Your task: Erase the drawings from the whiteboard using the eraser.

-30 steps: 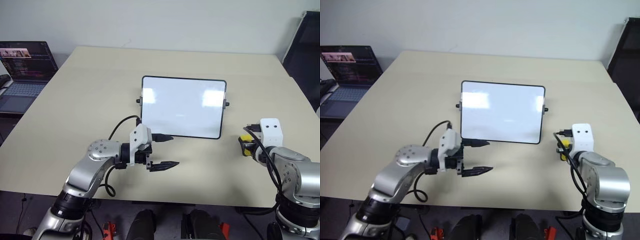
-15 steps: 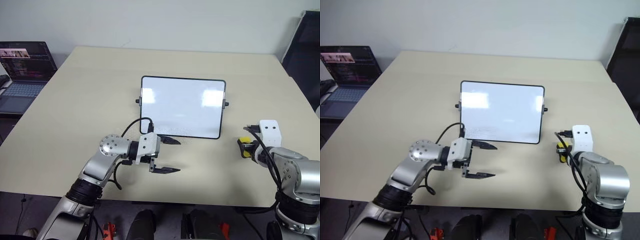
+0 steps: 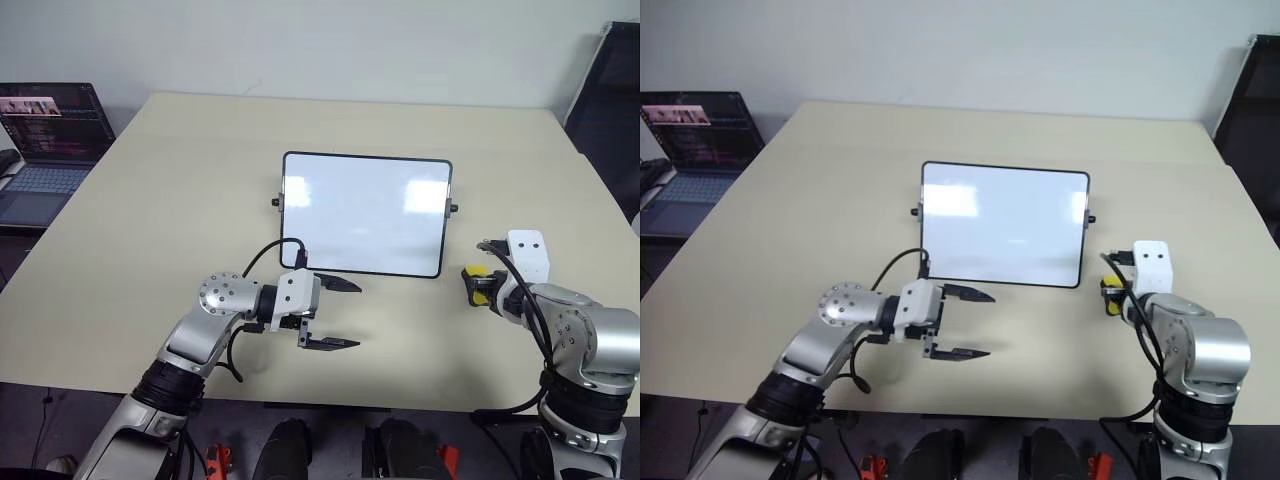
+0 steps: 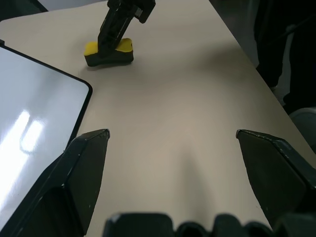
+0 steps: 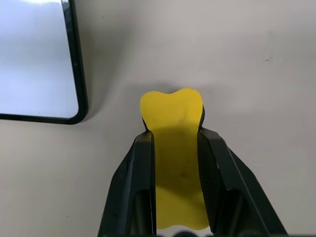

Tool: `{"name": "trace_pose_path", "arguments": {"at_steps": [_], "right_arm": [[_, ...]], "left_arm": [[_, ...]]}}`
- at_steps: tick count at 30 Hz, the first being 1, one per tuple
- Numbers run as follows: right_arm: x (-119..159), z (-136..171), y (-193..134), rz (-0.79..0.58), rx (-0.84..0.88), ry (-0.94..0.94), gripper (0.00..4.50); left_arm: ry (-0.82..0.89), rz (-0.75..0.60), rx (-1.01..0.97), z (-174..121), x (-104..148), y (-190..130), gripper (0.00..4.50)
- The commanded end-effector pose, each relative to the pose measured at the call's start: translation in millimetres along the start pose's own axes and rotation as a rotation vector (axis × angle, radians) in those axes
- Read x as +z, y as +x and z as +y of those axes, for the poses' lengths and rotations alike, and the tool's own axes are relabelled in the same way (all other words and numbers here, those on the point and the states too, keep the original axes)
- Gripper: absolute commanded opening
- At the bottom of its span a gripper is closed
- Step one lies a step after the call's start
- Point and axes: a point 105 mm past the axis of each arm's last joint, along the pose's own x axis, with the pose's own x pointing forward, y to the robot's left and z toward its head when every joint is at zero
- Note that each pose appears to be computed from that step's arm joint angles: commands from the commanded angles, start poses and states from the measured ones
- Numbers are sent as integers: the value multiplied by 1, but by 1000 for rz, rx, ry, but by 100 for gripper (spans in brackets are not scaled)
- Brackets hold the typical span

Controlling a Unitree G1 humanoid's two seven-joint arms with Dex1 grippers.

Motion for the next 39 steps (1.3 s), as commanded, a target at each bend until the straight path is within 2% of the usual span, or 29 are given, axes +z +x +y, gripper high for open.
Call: {"name": "trace_pose_path", "arguments": {"at_steps": [1, 4, 8, 10, 16, 32, 37, 39], "right_arm": [[5, -1, -2, -12, 0, 0, 119], [7, -2, -1, -10, -1, -2, 193], [9, -2, 0, -11, 7, 1, 201], [10, -1, 0, -12, 7, 2, 239], [14, 0, 0, -25, 8, 9, 447], [33, -1, -7, -102, -26, 19, 447], [57, 1, -20, -202, -48, -2, 447], [67, -3, -28, -254, -81, 0, 447]], "left_arm": [[45, -15, 11, 3, 8, -1, 450], [41, -14, 14, 3, 8, -1, 450], [39, -16, 18, 3, 9, -1, 450], [38, -17, 18, 3, 10, -1, 450], [35, -24, 24, 3, 12, -1, 450], [39, -49, 54, 8, 22, -1, 450], [18, -78, 194, 28, 37, -12, 450], [-9, -86, 308, 39, 45, -21, 450]]}}
